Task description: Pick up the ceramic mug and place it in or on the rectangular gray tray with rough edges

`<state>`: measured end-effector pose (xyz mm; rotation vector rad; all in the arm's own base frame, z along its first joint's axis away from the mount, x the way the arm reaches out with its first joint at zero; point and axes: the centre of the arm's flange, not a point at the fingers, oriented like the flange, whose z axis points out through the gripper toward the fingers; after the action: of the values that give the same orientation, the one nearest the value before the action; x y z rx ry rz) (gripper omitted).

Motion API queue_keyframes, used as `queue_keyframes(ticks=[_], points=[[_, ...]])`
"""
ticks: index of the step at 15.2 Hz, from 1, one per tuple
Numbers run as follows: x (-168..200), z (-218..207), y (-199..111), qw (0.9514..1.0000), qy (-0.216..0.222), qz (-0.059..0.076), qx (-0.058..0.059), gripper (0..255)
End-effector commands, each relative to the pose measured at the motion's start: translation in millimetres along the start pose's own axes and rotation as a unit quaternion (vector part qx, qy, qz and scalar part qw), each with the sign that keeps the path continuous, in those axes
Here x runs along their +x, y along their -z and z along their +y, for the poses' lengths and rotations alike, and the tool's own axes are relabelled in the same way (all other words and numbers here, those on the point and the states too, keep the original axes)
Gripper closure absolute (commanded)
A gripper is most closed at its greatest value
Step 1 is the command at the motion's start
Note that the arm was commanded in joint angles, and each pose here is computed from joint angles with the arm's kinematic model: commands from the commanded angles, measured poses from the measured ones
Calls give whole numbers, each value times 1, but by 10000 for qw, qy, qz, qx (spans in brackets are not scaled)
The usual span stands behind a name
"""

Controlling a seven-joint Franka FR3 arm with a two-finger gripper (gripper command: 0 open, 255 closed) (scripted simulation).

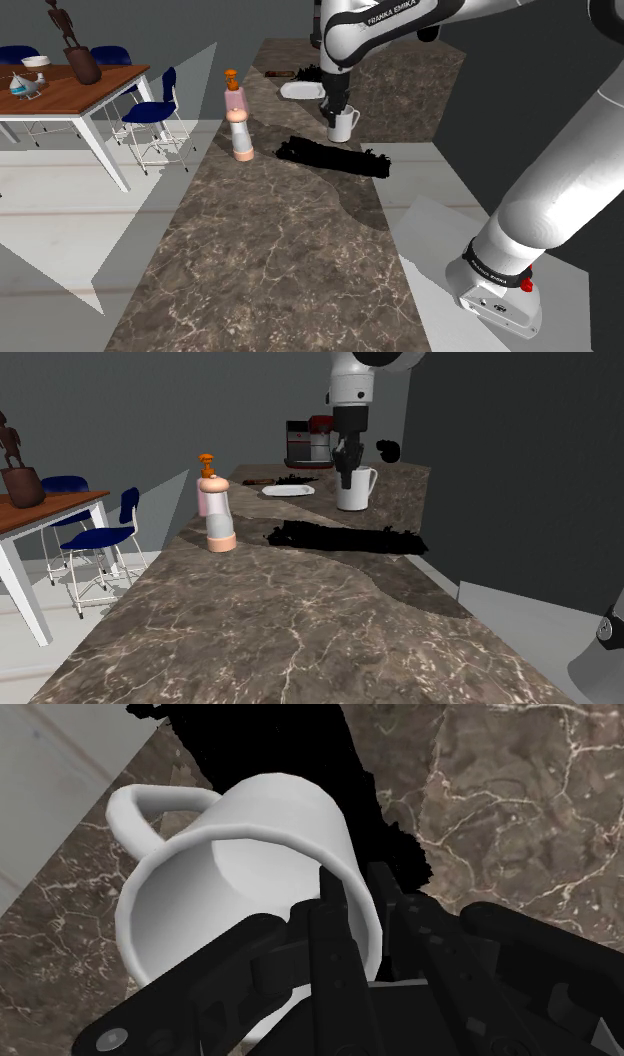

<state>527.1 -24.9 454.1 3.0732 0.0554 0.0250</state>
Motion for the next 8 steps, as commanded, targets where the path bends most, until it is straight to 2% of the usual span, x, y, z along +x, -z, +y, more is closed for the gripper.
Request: queue_keyframes(ticks=[1, 8], points=[[-1, 0, -10, 10000, 0, 5, 0, 255], [-2, -3, -50, 10000, 0, 5, 0, 255]])
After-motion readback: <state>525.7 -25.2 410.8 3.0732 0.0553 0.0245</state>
